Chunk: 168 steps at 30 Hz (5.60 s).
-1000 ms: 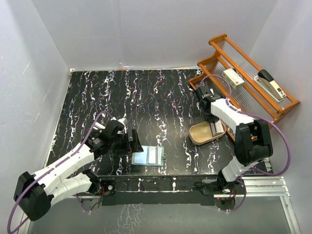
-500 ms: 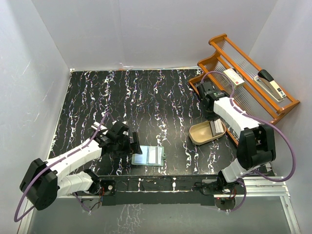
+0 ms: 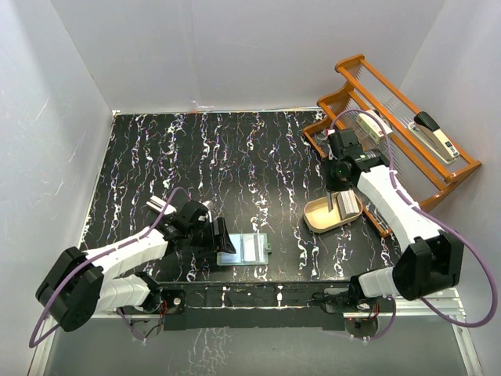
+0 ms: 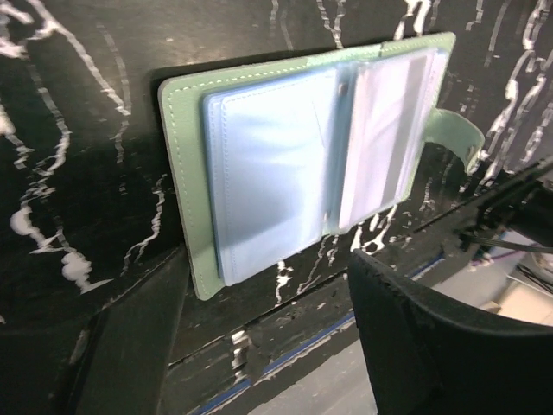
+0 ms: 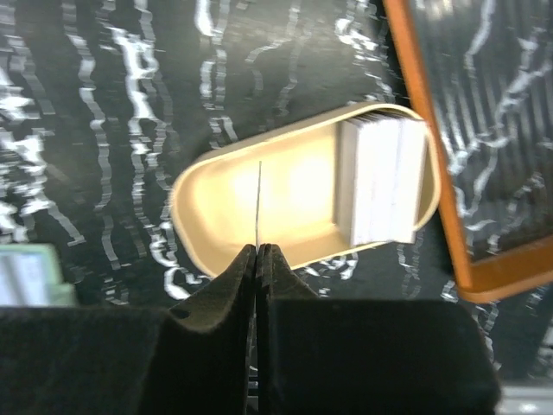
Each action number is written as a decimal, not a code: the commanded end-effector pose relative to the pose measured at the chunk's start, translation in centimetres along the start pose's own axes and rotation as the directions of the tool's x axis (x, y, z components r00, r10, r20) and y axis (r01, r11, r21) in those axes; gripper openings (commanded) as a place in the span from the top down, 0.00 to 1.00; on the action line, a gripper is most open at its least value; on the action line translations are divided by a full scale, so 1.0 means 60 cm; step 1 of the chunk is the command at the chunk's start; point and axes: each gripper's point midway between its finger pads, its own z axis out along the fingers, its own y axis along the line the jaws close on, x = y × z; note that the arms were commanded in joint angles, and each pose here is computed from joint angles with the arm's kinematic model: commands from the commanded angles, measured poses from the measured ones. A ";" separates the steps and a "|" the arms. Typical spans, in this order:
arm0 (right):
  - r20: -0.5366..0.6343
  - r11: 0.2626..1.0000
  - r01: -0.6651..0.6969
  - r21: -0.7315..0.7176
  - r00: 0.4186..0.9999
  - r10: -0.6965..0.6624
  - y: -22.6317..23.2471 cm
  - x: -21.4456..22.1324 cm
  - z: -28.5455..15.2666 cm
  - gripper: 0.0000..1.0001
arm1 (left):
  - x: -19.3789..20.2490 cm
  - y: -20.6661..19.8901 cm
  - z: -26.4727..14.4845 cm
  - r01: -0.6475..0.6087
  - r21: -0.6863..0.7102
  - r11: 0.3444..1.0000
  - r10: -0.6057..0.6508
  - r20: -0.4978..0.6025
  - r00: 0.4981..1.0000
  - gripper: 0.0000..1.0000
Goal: Put the credit cards into the card holder
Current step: Pick up the credit card from the storage box, then insert the credit card into the card holder.
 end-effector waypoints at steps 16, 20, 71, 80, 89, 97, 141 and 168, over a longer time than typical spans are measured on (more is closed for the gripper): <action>0.130 0.554 -0.047 -0.831 0.952 0.276 0.241 -0.029 -0.203 1.00 | -0.056 -0.153 -0.101 0.042 0.265 0.963 -0.063 0.072 0.995 0.16; 0.141 0.404 0.009 -0.915 0.944 0.297 0.266 -0.025 -0.265 1.00 | -0.078 -0.237 -0.151 0.017 0.461 0.887 -0.069 0.096 0.993 0.20; -0.032 0.624 -0.260 -0.737 0.936 0.352 0.259 0.073 -0.111 0.47 | -0.116 -0.120 -0.154 0.168 0.042 0.985 -0.173 0.255 0.951 1.00; -0.053 0.741 -0.245 -0.625 0.961 0.273 0.252 0.106 -0.046 0.48 | -0.107 -0.094 -0.120 0.147 -0.029 0.989 -0.137 0.214 0.967 1.00; -0.053 0.839 -0.143 -0.525 0.989 0.136 0.279 0.139 0.007 0.47 | -0.060 -0.138 -0.062 0.072 0.232 0.970 -0.088 0.059 0.994 1.00; -0.053 0.885 -0.002 -0.466 0.998 -0.025 0.320 0.164 0.036 0.47 | -0.048 -0.128 -0.041 0.045 0.280 0.959 -0.062 0.054 0.997 1.00; -0.069 0.938 0.094 -0.335 0.990 -0.124 0.313 0.242 0.073 0.88 | -0.013 -0.074 0.021 0.133 0.271 0.953 -0.138 -0.001 0.990 1.00; -0.072 0.938 0.095 -0.334 0.989 -0.126 0.310 0.250 0.078 0.92 | -0.019 -0.055 0.041 0.122 0.234 0.965 -0.133 0.031 0.991 1.00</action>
